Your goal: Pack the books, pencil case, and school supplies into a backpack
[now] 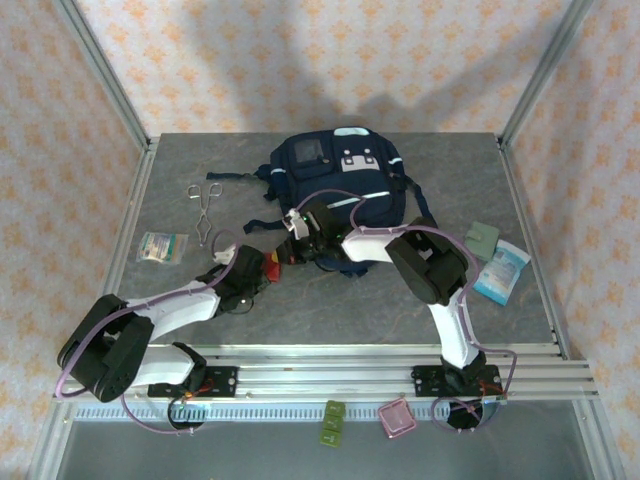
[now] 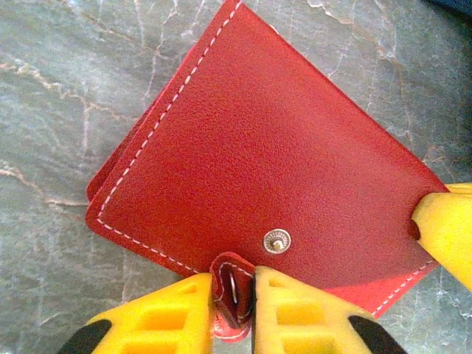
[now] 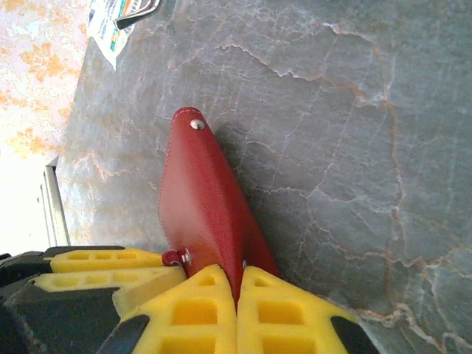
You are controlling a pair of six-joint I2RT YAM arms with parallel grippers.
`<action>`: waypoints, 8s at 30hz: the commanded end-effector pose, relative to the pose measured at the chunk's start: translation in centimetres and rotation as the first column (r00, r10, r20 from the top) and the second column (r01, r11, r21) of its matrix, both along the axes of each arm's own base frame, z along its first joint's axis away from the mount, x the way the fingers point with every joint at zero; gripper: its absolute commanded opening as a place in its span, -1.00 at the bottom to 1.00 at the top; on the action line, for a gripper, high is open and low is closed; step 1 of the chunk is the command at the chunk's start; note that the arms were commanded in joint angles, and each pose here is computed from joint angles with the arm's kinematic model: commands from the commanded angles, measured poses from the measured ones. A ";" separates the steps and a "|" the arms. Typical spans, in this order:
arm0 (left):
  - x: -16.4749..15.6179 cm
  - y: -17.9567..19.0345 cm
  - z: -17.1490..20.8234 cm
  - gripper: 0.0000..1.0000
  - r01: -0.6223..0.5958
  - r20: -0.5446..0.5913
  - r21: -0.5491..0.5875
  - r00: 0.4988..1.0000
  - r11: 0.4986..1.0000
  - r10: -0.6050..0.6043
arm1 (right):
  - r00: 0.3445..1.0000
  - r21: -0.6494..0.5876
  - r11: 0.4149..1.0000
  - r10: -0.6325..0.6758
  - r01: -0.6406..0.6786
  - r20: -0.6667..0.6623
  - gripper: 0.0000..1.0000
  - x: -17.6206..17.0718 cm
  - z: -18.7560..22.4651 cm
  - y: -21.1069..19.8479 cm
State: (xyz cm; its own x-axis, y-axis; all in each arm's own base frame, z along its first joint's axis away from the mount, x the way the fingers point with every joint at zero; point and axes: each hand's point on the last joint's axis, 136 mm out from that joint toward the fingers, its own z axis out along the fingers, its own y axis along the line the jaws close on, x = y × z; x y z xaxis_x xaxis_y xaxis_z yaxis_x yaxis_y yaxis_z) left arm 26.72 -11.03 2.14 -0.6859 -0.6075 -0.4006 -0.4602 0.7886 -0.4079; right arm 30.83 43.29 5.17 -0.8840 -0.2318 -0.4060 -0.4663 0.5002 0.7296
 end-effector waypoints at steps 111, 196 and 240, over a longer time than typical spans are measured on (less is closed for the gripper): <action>17.3 -22.8 25.2 -1.00 0.523 0.230 0.626 0.585 0.578 -0.778 | 0.592 0.207 0.566 -0.675 0.798 -0.441 -0.46 12.4 8.3 -18.1; 17.1 -22.8 20.2 -1.00 0.559 0.185 0.584 0.614 0.588 -0.767 | 0.162 -0.446 0.122 -0.986 0.886 0.051 0.06 4.2 -2.4 -48.7; 18.4 -22.4 24.1 -1.00 0.491 0.245 0.618 0.622 0.614 -0.744 | 0.732 0.194 0.710 -0.675 0.678 -0.091 -1.00 -1.2 16.4 -31.6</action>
State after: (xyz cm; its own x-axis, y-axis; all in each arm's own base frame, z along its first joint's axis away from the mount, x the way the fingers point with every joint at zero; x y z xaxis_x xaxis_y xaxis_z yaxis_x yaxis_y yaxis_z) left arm 44.08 -32.56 20.61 -0.5751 0.3281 -0.7494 0.3734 0.9204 0.1164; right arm 30.84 8.76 20.01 -0.7179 0.5915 -0.3671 0.0716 0.5872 0.8063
